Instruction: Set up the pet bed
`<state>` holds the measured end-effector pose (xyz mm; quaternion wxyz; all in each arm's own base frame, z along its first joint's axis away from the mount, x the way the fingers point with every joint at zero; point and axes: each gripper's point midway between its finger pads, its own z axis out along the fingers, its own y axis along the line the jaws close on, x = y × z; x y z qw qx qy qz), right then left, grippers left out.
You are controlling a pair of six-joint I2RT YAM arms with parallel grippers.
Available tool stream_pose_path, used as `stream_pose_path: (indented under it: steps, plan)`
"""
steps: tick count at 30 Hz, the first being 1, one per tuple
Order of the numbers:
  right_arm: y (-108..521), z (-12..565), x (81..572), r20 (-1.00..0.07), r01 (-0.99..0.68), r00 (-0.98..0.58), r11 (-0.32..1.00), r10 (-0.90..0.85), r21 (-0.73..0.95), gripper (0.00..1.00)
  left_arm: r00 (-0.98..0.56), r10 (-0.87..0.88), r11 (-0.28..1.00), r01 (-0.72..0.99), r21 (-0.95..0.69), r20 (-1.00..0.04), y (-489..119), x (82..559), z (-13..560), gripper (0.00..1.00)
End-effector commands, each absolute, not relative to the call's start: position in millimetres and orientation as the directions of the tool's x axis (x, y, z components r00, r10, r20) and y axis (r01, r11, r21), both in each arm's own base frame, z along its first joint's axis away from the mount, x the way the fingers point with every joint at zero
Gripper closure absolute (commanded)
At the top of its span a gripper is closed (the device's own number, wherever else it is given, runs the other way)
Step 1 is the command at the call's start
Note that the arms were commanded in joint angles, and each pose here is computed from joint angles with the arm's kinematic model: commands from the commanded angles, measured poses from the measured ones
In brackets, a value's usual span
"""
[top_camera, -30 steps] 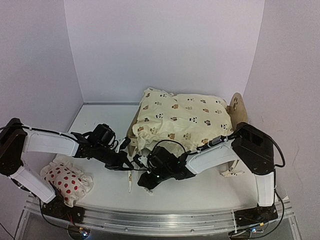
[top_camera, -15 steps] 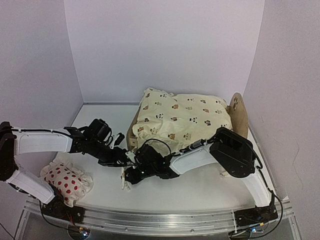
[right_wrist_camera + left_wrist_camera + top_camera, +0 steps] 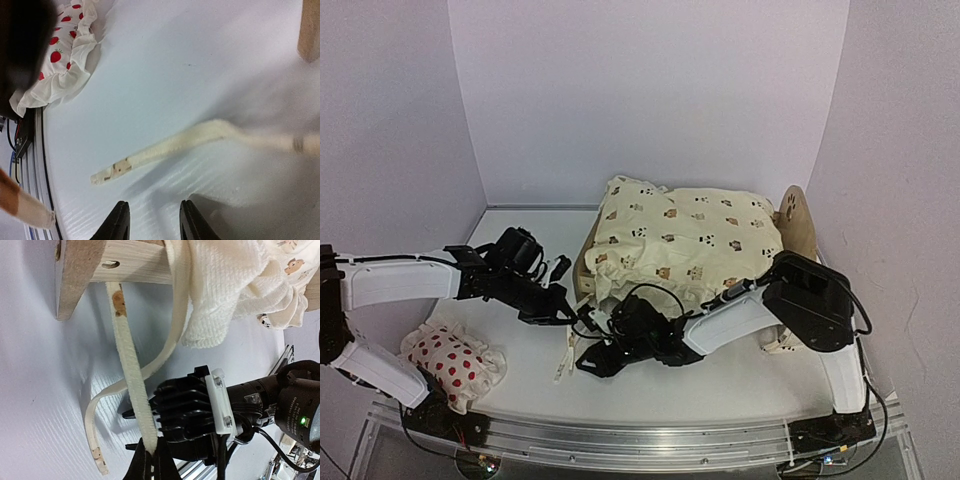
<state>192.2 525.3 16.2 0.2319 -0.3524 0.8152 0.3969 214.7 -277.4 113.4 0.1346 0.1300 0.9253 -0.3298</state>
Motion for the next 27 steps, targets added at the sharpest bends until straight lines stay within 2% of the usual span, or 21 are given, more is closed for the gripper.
stream_pose_path:
  steps: [1, 7, 22, 27]
  plan:
    - [511, 41, 180, -0.680, -0.779, -0.620, 0.409, -0.392, 0.475, 0.59, -0.927, 0.142, 0.693, 0.344, -0.633, -0.347, -294, 217, 131, 1.00]
    - [492, 53, 170, -0.685, -0.799, -0.596, 0.395, -0.420, 0.453, 0.49, -0.947, 0.131, 0.690, 0.301, -0.659, -0.294, -297, 212, 116, 1.00]
    - [455, 41, 176, -0.685, -0.805, -0.566, 0.488, -0.459, 0.338, 0.49, -0.978, 0.112, 0.697, 0.203, -0.687, -0.176, -297, 197, 68, 0.99]
    - [455, 40, 179, -0.688, -0.804, -0.562, 0.497, -0.459, 0.325, 0.49, -0.979, 0.120, 0.705, 0.201, -0.680, -0.164, -300, 196, 60, 0.90]
